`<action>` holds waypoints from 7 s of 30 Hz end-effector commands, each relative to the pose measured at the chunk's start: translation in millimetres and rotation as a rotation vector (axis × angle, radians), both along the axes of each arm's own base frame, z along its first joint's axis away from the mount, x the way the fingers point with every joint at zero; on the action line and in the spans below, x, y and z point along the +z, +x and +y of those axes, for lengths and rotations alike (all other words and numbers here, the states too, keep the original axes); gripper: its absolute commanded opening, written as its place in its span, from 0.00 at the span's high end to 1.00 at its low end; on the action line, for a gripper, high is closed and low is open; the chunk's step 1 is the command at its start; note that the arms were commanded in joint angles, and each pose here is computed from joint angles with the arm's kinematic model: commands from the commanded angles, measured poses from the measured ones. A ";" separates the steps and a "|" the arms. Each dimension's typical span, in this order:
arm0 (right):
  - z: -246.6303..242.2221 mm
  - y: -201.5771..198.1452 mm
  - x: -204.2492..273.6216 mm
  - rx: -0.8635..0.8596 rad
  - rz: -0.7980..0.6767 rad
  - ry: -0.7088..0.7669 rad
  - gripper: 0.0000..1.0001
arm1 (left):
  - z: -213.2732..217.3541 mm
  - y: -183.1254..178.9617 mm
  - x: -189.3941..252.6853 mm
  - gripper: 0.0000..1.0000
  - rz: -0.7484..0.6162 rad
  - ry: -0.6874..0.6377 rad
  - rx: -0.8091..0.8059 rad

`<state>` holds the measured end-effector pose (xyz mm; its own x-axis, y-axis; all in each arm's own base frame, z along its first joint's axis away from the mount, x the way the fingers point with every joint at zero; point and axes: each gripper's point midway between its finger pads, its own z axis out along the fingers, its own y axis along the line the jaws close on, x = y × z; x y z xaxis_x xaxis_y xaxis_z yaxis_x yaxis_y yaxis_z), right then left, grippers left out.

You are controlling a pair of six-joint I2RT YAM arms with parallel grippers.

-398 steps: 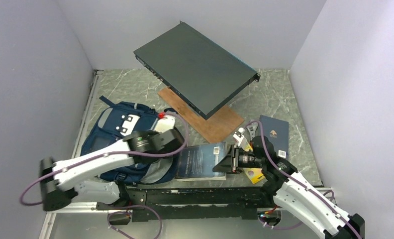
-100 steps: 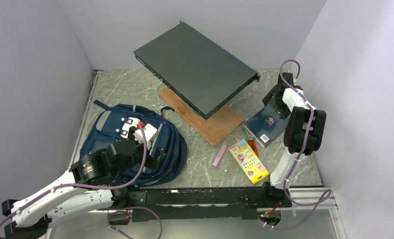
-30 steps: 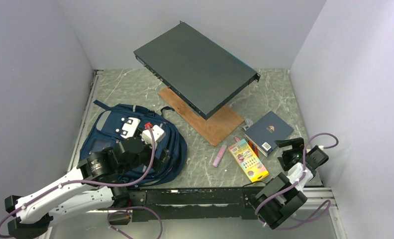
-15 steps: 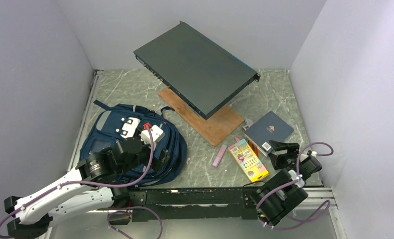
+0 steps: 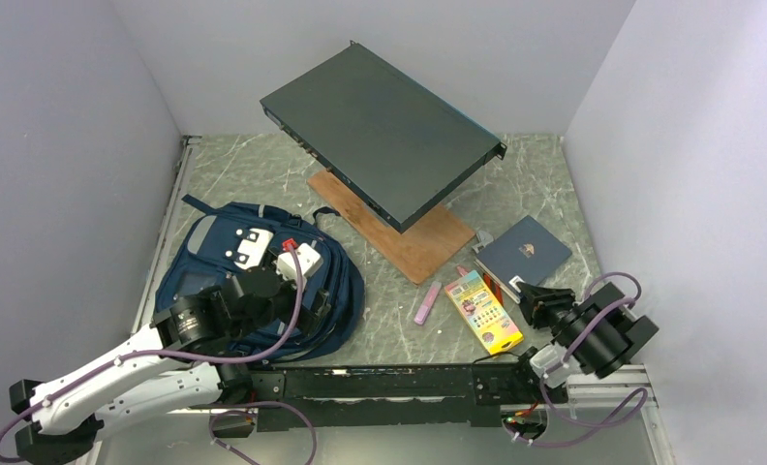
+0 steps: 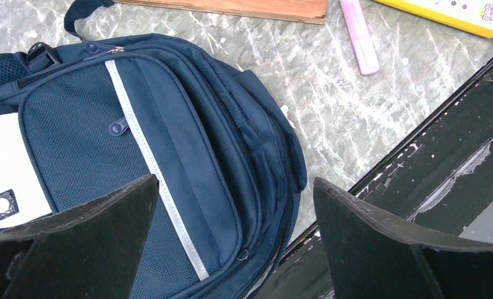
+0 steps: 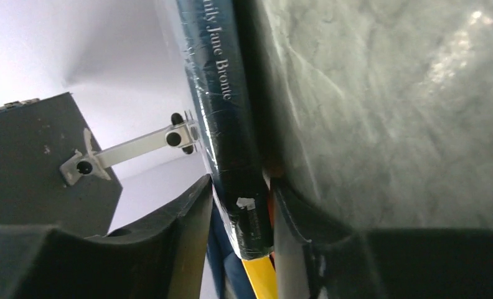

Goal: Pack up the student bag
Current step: Pick up the book from the center of the board, then place the book in the student bag.

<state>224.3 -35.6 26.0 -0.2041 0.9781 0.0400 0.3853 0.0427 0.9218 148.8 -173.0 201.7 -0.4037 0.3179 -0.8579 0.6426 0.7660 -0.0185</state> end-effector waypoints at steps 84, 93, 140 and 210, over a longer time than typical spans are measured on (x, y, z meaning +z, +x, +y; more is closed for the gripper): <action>403.5 -58.2 433.5 1.251 -1.004 0.358 1.00 | 60.5 -61.7 221.9 0.00 -0.021 -1.506 -0.005; 368.4 -47.1 453.7 1.190 -1.073 0.360 1.00 | 61.1 -54.0 181.8 0.00 0.094 -1.366 0.125; 448.4 -129.4 403.3 0.936 -0.956 0.267 0.30 | 99.9 -29.8 215.1 1.00 0.114 -1.710 0.326; 237.4 -154.2 218.1 1.144 -0.652 -0.849 1.00 | -79.2 29.3 -51.2 0.27 0.361 -0.174 0.380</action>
